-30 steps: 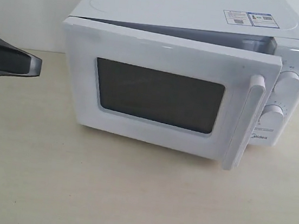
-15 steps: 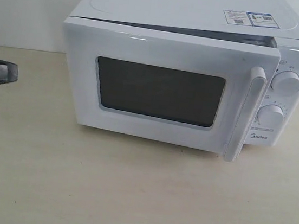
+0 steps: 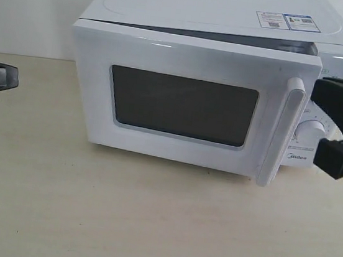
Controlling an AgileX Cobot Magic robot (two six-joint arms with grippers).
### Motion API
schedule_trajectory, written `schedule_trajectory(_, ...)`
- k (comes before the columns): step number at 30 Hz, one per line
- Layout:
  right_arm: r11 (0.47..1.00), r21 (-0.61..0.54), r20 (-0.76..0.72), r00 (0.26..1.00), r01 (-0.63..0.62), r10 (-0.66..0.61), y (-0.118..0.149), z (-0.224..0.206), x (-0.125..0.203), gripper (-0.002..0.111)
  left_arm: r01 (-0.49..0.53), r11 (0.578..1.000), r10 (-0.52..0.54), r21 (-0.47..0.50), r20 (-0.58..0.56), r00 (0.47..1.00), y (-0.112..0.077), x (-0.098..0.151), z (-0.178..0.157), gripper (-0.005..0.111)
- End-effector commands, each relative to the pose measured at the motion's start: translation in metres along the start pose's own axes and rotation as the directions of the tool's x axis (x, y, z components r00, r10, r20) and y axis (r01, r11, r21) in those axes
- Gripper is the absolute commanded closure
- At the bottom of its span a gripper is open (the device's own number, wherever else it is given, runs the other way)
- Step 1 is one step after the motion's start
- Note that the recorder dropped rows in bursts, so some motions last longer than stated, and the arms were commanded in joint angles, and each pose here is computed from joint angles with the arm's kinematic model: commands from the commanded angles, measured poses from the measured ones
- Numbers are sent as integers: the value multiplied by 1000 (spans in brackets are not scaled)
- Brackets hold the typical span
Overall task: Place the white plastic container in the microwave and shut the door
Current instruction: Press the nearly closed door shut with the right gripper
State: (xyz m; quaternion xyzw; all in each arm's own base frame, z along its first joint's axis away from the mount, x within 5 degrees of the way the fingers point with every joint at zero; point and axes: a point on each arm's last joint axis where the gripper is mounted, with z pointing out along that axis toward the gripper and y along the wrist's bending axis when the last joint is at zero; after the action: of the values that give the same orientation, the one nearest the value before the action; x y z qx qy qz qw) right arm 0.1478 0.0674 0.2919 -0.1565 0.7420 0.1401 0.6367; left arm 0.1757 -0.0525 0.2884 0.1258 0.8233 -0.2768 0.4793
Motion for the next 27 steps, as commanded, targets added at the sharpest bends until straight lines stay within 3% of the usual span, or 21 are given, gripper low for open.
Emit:
schedule_trajectory(1,994,1,35,994,-107,107,0,10,-3,108,-8,1000,8,10,-12,1000,-1,2,0,102)
schedule_trajectory(5,971,10,59,969,-239,238,-1,25,0,108,-6,1000,6,2,-7,1000,0,2,0,102)
schedule_trajectory(21,967,61,-21,968,-248,250,-3,119,10,109,-6,1000,6,-18,2,1000,2,1,0,102)
schedule_trajectory(27,962,132,-62,967,-239,249,-7,146,13,109,-6,1000,6,-18,2,1000,2,1,0,102)
